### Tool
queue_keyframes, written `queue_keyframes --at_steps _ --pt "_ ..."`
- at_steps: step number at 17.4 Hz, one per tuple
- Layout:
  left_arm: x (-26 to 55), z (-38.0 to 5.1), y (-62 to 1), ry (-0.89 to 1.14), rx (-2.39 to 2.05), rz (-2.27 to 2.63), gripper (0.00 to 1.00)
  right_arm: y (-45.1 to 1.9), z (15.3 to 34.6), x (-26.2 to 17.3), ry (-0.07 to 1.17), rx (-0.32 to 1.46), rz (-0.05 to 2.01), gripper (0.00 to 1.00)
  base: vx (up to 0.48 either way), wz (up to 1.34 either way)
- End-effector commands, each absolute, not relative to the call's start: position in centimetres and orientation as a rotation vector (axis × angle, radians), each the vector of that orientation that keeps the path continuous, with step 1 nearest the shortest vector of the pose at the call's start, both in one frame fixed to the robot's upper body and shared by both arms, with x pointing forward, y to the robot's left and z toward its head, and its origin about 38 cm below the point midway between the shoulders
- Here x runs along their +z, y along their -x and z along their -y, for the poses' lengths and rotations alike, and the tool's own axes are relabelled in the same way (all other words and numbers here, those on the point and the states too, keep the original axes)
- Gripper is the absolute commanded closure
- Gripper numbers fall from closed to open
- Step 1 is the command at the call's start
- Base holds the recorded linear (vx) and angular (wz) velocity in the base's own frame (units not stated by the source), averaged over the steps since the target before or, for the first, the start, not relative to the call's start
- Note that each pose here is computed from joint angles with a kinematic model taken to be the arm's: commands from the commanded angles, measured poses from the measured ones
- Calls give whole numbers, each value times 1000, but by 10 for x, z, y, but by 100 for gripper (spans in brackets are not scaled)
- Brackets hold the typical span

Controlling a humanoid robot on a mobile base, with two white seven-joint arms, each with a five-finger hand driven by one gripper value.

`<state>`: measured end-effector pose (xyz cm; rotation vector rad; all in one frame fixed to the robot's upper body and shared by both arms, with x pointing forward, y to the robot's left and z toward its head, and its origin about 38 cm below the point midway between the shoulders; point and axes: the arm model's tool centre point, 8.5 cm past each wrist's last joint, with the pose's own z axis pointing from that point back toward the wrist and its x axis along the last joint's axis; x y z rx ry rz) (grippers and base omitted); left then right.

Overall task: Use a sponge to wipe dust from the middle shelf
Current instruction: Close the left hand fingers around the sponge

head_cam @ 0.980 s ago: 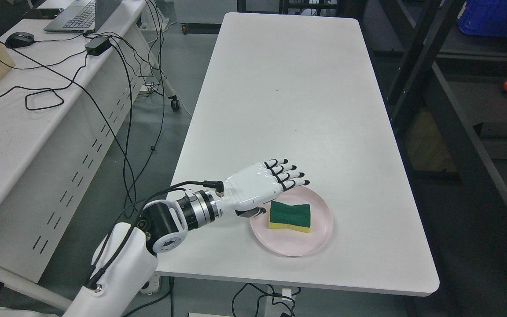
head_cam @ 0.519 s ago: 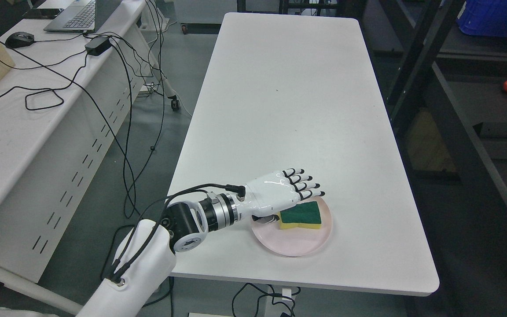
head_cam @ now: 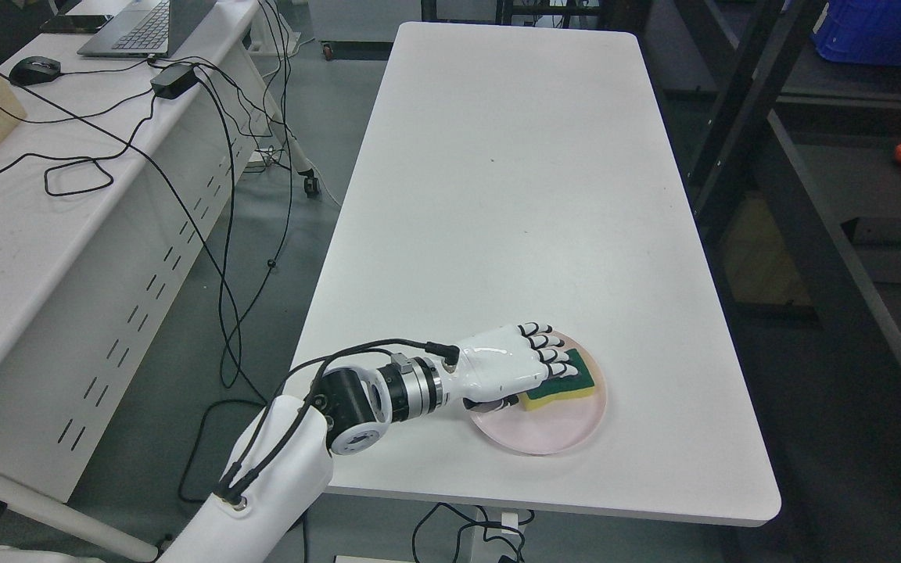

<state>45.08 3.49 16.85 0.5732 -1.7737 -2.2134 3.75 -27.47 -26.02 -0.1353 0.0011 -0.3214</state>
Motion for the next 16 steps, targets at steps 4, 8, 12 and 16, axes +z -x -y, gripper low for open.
queue_keyframes --at_steps 4,8,12,16 --pt "157 -39 -452 -515 -2162 1749 39 -43 287 -259 153 -323 19 0 0 0" --pt "171 -49 -455 -484 -2136 1829 65 -43 287 -259 153 -323 19 0 0 0" --pt "186 -69 -458 -436 -2033 1944 95 -43 287 -259 153 -323 19 0 0 0" --pt "214 -100 -469 -513 -1876 2015 100 -43 287 -259 153 -323 19 0 0 0"
